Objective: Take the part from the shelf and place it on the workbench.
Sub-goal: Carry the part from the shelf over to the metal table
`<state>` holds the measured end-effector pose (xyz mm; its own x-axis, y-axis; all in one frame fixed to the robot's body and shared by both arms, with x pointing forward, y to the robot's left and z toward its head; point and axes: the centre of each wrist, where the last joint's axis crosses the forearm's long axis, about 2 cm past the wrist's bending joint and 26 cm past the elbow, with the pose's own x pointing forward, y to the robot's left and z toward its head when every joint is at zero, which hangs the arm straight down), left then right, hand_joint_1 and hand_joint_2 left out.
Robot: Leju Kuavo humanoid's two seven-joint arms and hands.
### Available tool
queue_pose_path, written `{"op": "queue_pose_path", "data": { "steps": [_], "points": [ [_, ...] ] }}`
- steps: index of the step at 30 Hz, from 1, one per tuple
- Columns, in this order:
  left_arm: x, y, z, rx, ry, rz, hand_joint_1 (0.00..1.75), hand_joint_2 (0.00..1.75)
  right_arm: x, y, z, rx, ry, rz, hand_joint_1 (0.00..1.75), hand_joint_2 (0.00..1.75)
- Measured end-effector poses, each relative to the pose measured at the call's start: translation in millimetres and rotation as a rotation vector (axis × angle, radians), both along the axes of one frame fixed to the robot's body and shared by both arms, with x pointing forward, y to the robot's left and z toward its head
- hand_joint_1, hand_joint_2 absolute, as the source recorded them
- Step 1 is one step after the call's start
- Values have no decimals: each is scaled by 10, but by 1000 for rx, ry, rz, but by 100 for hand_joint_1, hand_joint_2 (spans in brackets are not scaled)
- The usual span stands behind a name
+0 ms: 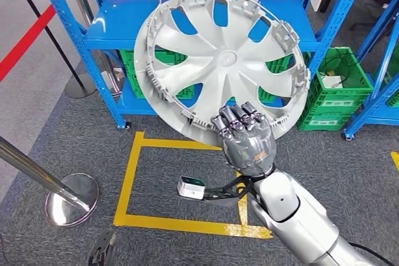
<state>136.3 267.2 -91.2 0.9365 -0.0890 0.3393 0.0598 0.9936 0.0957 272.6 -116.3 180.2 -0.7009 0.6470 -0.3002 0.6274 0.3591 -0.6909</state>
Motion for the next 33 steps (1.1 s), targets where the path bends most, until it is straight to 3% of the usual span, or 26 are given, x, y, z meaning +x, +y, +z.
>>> {"op": "queue_pose_path", "data": {
  "steps": [33],
  "points": [
    [-11,-55,-1,-28,-1,-37,0,0,6,-12,12,-1,-7,5,175,175]
  ]
}}
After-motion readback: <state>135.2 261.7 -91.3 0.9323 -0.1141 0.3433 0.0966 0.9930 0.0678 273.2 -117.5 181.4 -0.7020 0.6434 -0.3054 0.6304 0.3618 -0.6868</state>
